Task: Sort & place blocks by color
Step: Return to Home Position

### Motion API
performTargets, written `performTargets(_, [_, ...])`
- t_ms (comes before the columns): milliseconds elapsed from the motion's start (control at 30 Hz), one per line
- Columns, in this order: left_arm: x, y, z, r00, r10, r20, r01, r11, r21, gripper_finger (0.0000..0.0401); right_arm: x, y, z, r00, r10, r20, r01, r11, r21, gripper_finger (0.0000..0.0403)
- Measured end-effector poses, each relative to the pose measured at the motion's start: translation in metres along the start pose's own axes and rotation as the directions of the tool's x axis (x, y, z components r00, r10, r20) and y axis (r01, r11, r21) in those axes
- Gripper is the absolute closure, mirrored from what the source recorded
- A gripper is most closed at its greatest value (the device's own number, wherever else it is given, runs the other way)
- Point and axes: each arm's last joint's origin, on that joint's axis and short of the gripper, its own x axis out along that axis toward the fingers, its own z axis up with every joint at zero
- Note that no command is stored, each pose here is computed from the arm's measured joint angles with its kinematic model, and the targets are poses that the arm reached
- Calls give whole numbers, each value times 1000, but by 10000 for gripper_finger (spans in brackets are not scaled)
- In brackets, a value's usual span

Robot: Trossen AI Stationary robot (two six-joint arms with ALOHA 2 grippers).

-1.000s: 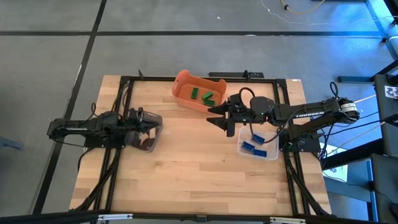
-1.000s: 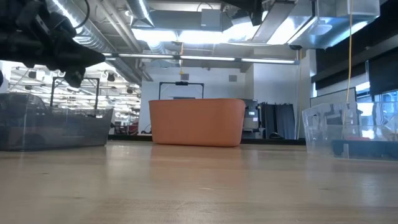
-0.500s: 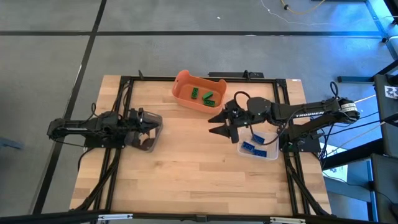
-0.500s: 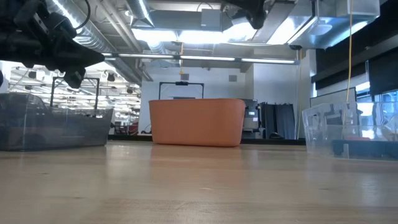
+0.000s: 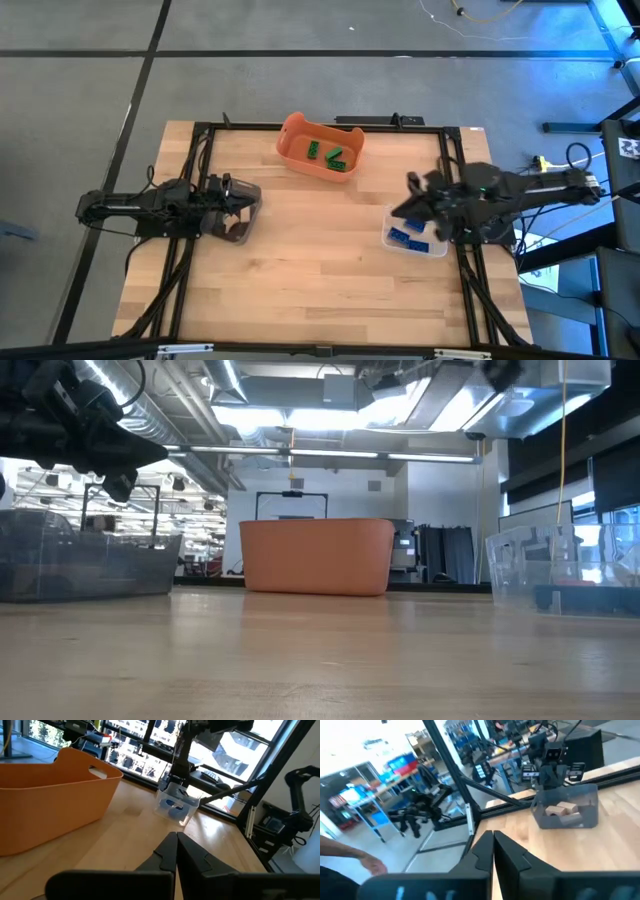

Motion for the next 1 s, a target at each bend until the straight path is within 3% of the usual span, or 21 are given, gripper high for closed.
performTargets(233, [0, 0, 0, 1000, 0, 0, 0, 1000, 0, 401, -57, 1, -32, 988, 66, 139, -70, 997, 30, 398])
performTargets(433, [0, 0, 0, 1000, 0, 0, 0, 1000, 0, 401, -87, -3, -48, 958, 70, 276, -76, 997, 8, 401])
performTargets(667, [0, 0, 0, 1000, 0, 0, 0, 1000, 0, 401, -88, -18, -79, 945, 17, 326, -35, 998, 51, 401])
performTargets(867, [0, 0, 0, 1000, 0, 0, 0, 1000, 0, 401, -73, -33, -108, 920, 39, 390, -67, 996, 58, 402])
performTargets(1000, [0, 0, 0, 1000, 0, -1, 0, 1000, 0, 401, -66, -41, -126, 936, 54, 348, -86, 993, 77, 402])
